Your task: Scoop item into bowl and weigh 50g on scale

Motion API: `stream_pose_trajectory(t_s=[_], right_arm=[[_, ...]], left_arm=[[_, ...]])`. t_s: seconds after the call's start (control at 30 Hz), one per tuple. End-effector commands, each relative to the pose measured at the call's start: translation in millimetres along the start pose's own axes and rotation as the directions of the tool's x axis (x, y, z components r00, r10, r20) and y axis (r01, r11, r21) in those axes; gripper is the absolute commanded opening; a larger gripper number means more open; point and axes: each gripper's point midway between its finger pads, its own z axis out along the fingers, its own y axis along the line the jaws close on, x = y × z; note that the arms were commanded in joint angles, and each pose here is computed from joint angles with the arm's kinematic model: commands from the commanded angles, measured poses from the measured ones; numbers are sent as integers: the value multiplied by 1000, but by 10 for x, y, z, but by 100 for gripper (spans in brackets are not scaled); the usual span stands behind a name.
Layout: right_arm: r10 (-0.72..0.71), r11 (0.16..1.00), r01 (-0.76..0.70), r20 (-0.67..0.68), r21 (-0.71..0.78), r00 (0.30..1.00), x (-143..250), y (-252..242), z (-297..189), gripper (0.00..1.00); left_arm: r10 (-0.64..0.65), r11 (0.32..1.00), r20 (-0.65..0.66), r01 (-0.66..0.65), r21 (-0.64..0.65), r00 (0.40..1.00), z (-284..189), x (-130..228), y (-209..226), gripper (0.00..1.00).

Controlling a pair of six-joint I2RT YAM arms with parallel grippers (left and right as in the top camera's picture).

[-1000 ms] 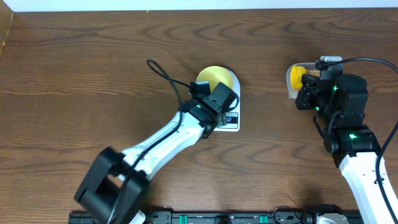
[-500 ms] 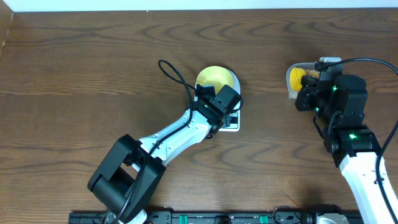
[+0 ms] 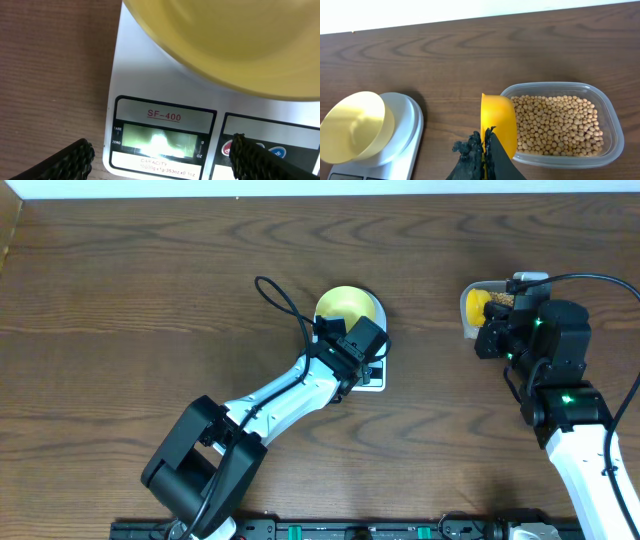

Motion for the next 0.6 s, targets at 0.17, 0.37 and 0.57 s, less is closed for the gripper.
stream_pose_trajectory(t_s=[0.17, 0.37, 0.57], right_arm=[[-11, 1000, 11, 20, 2, 1000, -87, -13, -38, 1], [-11, 1000, 11, 20, 2, 1000, -87, -13, -38, 1], [-11, 1000, 11, 20, 2, 1000, -87, -14, -38, 1]], left_arm=[[-34, 999, -34, 35, 21, 999, 28, 99, -62, 89], [-12, 1000, -22, 12, 16, 1000, 9, 133, -100, 89], [-5, 999, 28, 6, -45, 1000, 26, 64, -1, 89]])
